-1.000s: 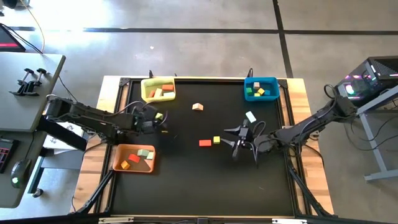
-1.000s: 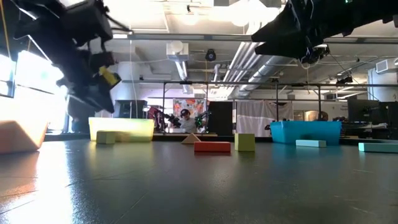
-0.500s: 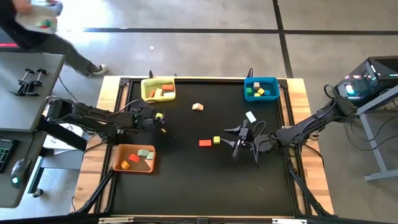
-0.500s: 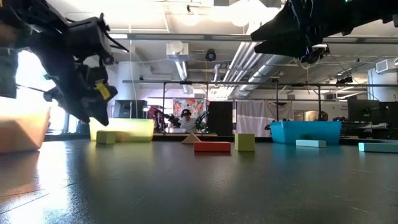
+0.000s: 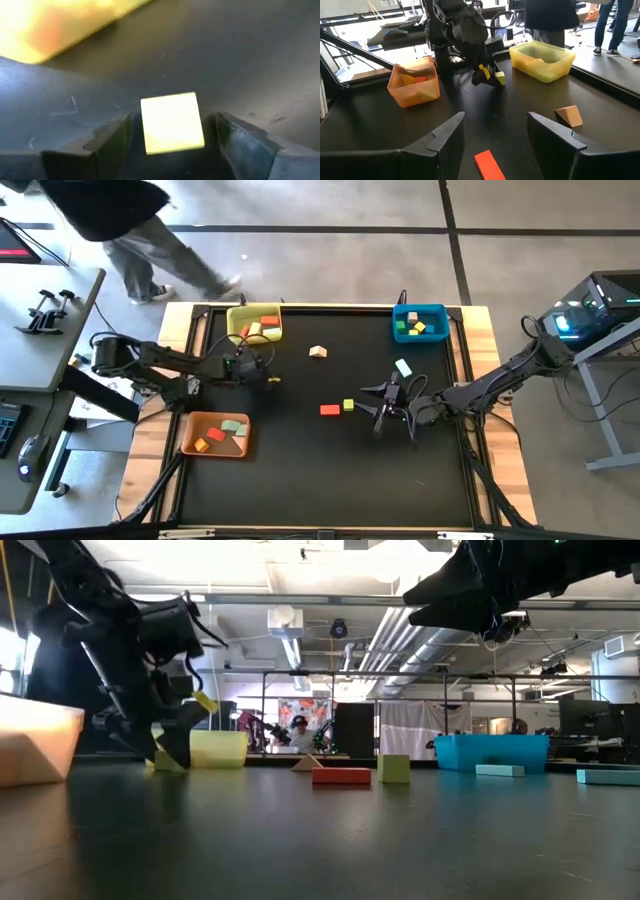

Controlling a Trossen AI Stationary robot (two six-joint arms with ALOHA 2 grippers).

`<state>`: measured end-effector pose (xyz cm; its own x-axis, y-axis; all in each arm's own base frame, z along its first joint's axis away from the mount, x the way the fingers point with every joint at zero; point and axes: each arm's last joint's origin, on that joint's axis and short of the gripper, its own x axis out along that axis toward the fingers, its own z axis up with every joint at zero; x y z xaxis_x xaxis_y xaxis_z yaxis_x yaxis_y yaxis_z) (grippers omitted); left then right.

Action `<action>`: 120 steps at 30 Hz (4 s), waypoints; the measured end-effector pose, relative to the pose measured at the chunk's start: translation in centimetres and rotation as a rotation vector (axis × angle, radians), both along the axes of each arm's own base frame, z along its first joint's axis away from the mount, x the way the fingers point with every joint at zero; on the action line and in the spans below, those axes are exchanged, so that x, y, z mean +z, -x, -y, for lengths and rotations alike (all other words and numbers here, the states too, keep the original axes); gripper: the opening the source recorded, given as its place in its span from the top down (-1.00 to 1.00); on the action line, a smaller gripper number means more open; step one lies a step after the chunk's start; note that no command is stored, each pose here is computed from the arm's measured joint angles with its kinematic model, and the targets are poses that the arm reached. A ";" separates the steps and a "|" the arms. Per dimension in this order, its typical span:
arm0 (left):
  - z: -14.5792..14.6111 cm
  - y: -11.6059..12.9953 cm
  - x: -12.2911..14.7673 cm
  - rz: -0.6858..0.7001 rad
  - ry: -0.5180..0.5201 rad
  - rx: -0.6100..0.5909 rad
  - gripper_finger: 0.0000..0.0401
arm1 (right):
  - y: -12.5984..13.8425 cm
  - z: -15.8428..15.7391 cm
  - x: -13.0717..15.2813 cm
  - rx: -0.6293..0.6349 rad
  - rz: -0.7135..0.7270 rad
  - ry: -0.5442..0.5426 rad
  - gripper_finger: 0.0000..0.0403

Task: Sort blocks by size
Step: Put the yellow green wooden block into the blue bin

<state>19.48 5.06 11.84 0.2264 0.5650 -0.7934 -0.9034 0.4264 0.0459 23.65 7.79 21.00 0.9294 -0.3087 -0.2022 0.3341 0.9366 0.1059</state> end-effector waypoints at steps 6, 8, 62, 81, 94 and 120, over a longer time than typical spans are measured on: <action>-0.2 -0.4 -0.6 -0.021 0.006 -0.030 -0.11 | 0.0 0.0 0.0 0.000 0.001 -0.001 -0.02; 0.0 -0.7 -0.5 -0.010 0.004 -0.072 0.02 | 0.0 0.0 0.0 -0.001 0.002 -0.006 -0.02; 6.5 -14.7 3.0 0.698 0.166 -1.168 0.41 | -9.9 -1.4 -3.5 0.544 -0.575 0.989 0.04; 3.8 -14.4 2.2 0.619 0.202 -1.034 -0.13 | -6.8 -1.3 -4.2 0.356 -0.808 0.649 0.35; 3.9 -14.1 1.5 0.508 0.135 -0.948 -0.14 | 3.1 10.0 -4.9 -0.186 -0.833 0.292 0.35; 4.5 -14.1 1.5 0.495 0.094 -0.983 -0.14 | 11.4 23.0 -3.9 -1.029 -0.443 -0.064 0.24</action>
<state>33.61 0.53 13.37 0.8483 -0.0937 -0.5212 -0.0779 0.9514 -0.2979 12.20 -15.20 17.15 0.0800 -0.8654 -0.4946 0.9659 0.1899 -0.1760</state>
